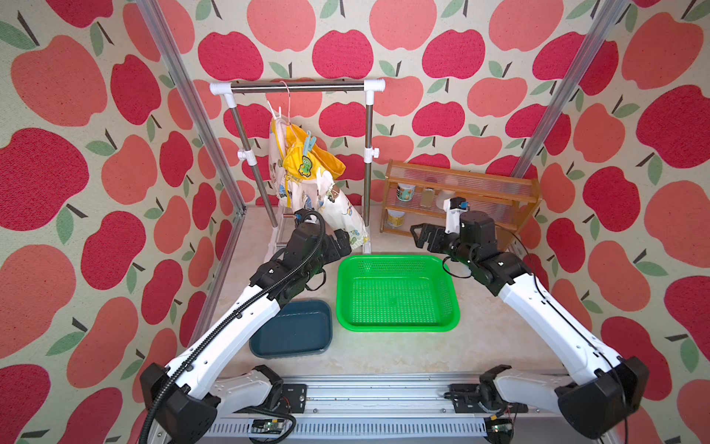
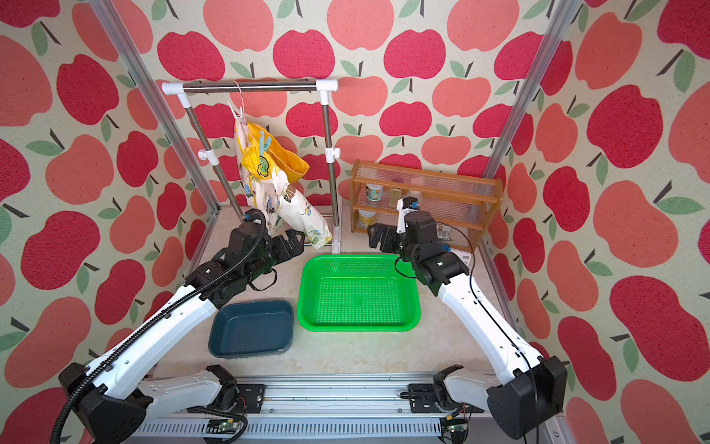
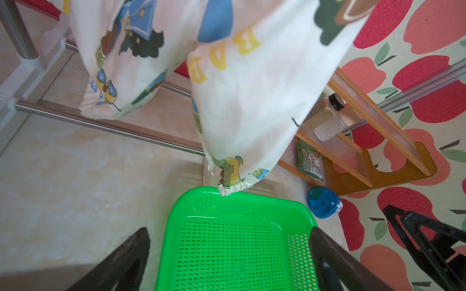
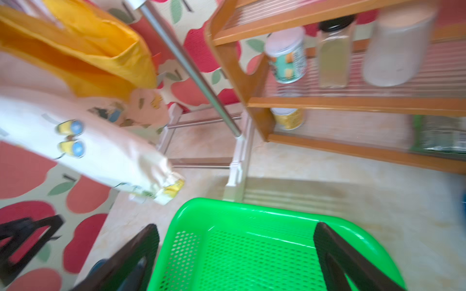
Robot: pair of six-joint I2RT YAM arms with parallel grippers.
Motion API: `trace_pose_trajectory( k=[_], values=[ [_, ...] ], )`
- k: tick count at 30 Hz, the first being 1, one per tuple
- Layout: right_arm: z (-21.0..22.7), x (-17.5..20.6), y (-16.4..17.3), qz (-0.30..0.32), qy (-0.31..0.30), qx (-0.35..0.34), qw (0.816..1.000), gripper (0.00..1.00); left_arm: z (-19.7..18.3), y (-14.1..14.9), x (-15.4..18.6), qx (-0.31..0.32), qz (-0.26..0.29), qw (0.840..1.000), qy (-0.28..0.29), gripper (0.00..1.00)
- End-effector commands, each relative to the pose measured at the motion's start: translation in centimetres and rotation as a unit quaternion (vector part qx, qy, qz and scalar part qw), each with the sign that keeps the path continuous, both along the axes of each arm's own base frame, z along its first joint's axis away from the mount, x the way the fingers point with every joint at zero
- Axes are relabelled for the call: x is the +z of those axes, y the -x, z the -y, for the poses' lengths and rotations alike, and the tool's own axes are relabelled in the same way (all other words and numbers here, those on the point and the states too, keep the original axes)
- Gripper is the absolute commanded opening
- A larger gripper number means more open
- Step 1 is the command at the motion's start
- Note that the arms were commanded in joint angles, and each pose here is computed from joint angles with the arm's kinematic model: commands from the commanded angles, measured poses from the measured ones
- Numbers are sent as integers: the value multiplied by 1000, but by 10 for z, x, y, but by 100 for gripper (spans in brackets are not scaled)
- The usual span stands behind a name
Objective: Remove the clothespins securing jackets to the hanger
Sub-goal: Pick up the hanger from the clothesline.
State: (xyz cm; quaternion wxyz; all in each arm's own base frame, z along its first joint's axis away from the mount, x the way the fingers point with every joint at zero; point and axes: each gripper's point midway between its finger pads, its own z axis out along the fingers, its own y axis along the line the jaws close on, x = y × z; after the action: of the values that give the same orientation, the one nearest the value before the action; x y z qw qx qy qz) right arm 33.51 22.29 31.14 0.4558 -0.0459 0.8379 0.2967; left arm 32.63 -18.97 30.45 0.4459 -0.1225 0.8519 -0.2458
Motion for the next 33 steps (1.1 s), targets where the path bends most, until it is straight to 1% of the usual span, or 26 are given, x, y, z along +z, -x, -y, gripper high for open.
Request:
trace_pose_trajectory(
  k=[1,3,4,5,6,7,8,9,10,13,15,17,21,24,25,27,29,32,33],
  values=[
    [-24,30,4,17,-65,26,997,99,-11,0,9,60,-12,998,10,100],
    [-26,20,1,-10,-64,20,998,99,-21,2,2,87,-37,996,10,100],
    [-24,16,-1,-26,-57,12,998,99,-25,4,-1,92,-51,994,7,99],
    [-25,13,-2,-37,-51,10,998,99,-26,7,0,87,-55,995,7,100],
    [-29,14,-2,-38,-54,18,998,99,-22,7,2,70,-47,996,4,100],
    [-37,16,-1,-31,-61,37,997,99,-14,5,9,43,-26,999,5,100],
    [-41,19,-1,-23,-66,49,996,99,-12,4,13,31,-12,999,1,100],
    [-45,19,-1,-19,-69,56,996,99,-16,2,15,36,-4,999,0,100],
    [-45,19,-3,-17,-68,54,996,95,-21,1,15,41,-1,999,2,100],
    [-43,18,-5,-24,-54,39,998,89,-36,-5,18,55,-2,998,24,100],
    [-49,21,-1,-13,-30,44,998,88,-41,-6,28,50,24,998,18,100],
    [-55,23,-1,0,-3,51,999,88,-46,-7,40,46,50,998,-9,100],
    [-52,16,-25,3,49,15,999,88,-61,-12,69,56,78,993,-71,99],
    [-58,24,-42,22,74,12,997,87,-66,-18,95,50,95,988,-115,97],
    [-59,23,-47,22,84,8,996,87,-70,-22,106,55,106,985,-122,97],
    [-60,24,-54,28,98,3,995,86,-72,-30,124,45,115,986,-110,97],
    [-63,32,-61,42,93,4,995,86,-82,-40,137,57,115,986,-107,95],
    [-69,56,-69,78,100,12,992,86,-85,-52,146,55,122,985,-113,93],
    [-70,64,-72,88,103,11,991,85,-83,-57,149,45,128,984,-112,93]
  ],
)
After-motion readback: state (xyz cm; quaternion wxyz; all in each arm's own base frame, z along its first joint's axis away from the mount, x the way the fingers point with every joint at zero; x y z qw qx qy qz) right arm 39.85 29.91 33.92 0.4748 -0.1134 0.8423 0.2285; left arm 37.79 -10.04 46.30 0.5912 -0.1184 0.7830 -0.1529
